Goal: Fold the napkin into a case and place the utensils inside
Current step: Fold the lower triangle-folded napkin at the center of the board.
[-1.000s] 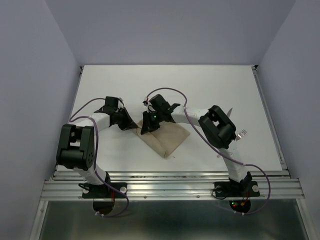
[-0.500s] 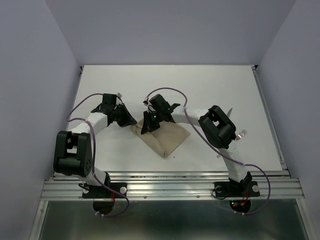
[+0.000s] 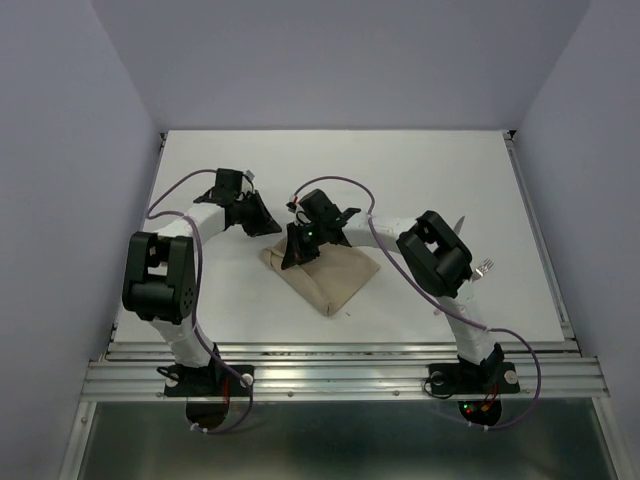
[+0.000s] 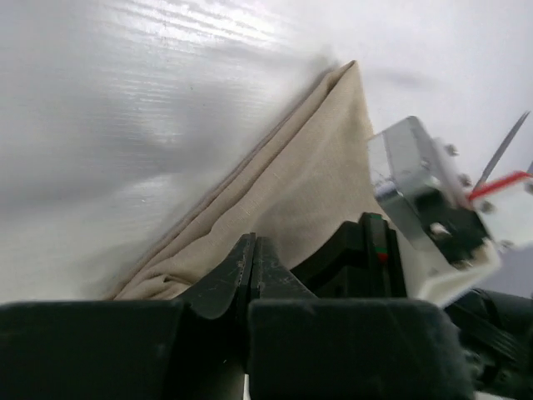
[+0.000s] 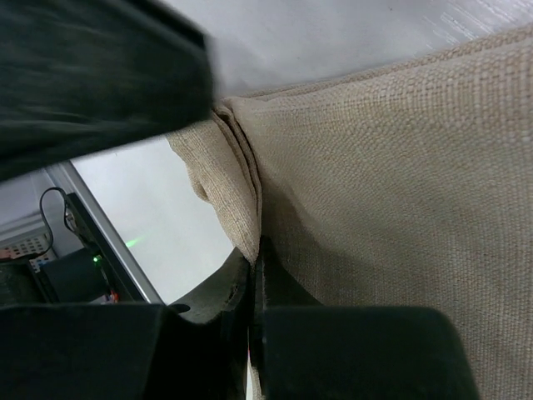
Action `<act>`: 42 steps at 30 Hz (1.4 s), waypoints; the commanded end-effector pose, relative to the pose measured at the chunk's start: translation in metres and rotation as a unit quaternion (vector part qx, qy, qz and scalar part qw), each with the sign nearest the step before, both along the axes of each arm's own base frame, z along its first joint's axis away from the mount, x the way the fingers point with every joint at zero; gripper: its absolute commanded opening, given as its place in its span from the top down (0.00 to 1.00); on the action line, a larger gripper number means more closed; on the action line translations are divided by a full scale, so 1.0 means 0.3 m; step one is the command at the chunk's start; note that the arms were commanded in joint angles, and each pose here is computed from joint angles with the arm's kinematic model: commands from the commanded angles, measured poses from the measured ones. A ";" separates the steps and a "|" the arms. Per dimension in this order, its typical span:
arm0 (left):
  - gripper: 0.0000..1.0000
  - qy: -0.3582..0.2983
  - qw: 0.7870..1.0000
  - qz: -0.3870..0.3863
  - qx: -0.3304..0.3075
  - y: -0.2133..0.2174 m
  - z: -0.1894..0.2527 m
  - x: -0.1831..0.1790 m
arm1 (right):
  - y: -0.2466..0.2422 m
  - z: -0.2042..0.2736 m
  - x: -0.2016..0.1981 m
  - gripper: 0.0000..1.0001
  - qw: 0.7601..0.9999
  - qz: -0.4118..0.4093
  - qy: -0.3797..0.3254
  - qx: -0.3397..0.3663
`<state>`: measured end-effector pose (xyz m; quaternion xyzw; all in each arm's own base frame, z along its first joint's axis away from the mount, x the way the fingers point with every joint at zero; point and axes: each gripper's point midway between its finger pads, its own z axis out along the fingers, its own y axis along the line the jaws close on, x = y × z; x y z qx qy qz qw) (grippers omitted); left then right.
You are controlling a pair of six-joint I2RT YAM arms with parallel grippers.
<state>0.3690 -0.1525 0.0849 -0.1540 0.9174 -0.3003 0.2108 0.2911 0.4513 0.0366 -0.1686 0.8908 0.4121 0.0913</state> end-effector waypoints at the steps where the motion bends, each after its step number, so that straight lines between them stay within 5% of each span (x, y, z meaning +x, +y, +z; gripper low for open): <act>1: 0.94 0.014 0.999 -0.041 -0.012 -0.058 -0.022 -0.003 | 0.038 0.057 0.006 0.99 0.999 0.009 -0.018 0.029; 14: 0.98 0.069 0.996 -0.034 0.033 -0.027 -0.183 -0.035 | 0.032 0.104 0.013 0.99 0.999 0.005 -0.034 0.033; 28: 0.98 0.071 0.996 -0.031 0.047 -0.011 -0.182 -0.036 | -0.026 0.152 0.056 0.99 0.998 -0.012 -0.051 0.036; 42: 0.85 -0.064 0.997 -0.030 0.003 -0.035 0.192 0.032 | -0.027 0.143 0.064 0.99 0.998 -0.011 -0.043 0.040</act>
